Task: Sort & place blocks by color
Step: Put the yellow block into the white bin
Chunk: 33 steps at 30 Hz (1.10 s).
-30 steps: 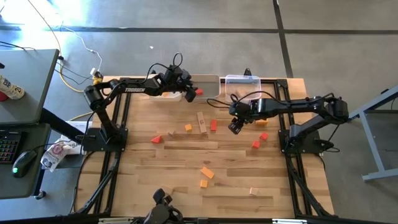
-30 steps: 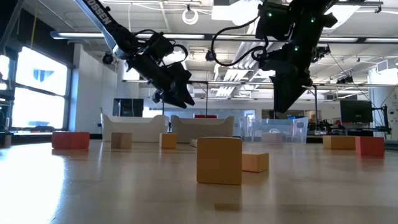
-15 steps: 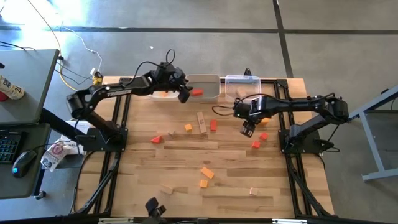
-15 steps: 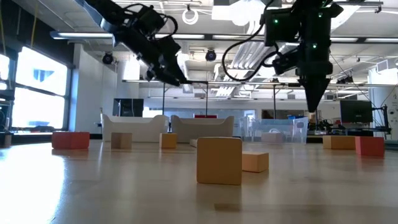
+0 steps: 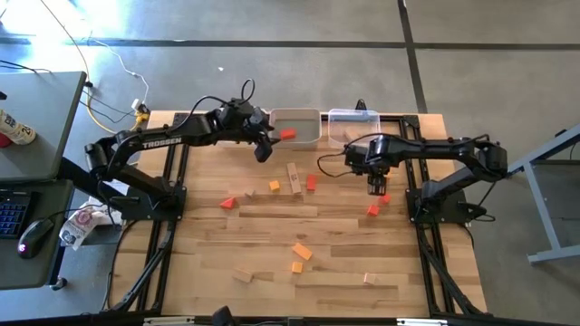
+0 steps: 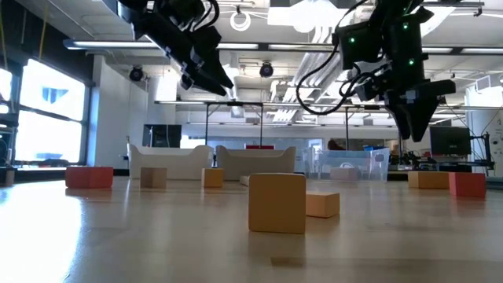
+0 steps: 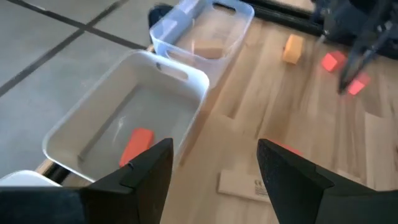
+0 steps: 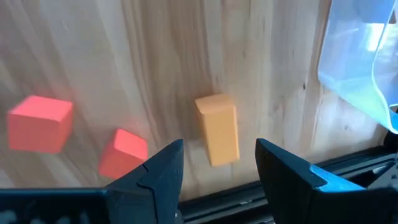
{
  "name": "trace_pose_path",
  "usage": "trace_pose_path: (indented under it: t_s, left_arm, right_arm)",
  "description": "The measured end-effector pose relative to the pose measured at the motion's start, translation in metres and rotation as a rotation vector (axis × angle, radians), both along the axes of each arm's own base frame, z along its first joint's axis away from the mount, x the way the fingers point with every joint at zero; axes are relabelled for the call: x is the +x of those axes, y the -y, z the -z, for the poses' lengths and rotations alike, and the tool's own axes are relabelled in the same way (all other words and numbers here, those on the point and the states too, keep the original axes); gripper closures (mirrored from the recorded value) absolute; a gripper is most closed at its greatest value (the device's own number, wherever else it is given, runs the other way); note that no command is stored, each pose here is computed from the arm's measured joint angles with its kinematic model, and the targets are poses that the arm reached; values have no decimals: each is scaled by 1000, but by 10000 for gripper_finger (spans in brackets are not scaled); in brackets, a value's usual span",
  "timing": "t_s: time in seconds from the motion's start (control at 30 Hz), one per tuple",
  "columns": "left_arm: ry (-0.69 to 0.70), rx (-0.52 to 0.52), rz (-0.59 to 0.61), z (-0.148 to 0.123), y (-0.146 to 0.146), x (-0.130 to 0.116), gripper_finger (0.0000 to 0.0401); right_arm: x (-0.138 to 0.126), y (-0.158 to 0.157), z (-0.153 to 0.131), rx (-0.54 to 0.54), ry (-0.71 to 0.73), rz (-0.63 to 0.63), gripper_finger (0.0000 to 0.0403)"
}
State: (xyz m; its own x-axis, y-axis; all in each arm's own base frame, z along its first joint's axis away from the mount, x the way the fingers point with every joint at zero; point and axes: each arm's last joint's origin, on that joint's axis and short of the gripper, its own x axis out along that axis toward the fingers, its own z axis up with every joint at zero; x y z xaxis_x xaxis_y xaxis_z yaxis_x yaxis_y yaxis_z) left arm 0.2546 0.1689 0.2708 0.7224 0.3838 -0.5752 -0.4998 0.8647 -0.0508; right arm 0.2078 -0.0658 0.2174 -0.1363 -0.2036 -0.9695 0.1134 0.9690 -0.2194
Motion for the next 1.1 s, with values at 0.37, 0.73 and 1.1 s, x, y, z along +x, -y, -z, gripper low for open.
trace_pose_path:
  t_s: [0.37, 0.73, 1.1]
  left_arm:
    - [-49, -11, -2, 4, 4, 0, 181]
    - [-49, -11, -1, 4, 4, 0, 181]
    - [-50, -12, -1, 4, 4, 0, 181]
  right_arm:
    - [-7, 20, 1, 56, -15, -23, 215]
    - [6, 36, 39, 143, -172, -45, 191]
    - [15, 41, 82, 210, -349, -43, 189]
